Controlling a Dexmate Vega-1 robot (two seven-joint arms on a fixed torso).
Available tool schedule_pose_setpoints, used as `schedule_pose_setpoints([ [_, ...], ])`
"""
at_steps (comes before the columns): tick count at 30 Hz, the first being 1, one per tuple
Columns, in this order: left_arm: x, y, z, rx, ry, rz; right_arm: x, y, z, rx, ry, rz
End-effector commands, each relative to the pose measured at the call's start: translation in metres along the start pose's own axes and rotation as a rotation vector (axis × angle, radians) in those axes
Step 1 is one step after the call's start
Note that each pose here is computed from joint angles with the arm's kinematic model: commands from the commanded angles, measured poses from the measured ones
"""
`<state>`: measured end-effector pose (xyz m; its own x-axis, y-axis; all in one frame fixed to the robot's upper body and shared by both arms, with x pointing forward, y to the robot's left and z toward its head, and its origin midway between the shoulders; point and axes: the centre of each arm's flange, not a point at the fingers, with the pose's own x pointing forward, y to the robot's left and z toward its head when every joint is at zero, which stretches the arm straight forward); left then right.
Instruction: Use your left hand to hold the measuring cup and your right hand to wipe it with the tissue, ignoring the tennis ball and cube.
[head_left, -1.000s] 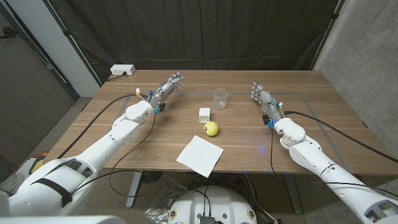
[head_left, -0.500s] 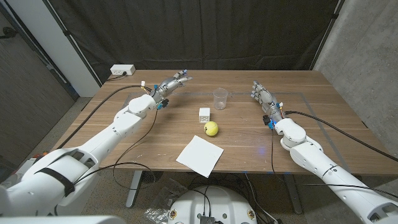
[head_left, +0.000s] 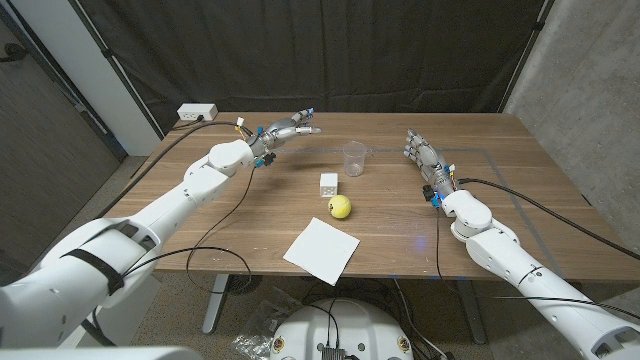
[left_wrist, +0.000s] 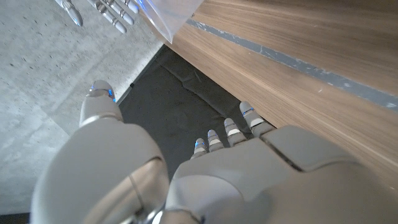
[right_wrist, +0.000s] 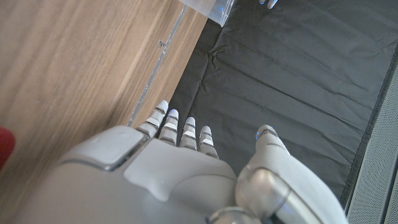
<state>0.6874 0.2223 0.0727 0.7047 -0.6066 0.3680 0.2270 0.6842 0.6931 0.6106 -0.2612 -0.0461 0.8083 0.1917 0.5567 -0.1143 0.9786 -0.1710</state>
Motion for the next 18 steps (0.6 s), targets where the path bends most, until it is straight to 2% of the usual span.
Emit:
schedule_pose_setpoints([
  [1, 0.015, -0.005, 0.021, 0.112, -0.004, -0.146, 0.001, 0.000, -0.002, 0.003, 0.003, -0.011],
  [12, 0.025, -0.020, 0.037, 0.215, 0.016, -0.245, 0.000, -0.001, -0.003, 0.009, 0.002, -0.017],
  [18, 0.028, -0.027, 0.046, 0.298, 0.031, -0.259, 0.000, -0.002, -0.003, 0.011, 0.000, -0.019],
])
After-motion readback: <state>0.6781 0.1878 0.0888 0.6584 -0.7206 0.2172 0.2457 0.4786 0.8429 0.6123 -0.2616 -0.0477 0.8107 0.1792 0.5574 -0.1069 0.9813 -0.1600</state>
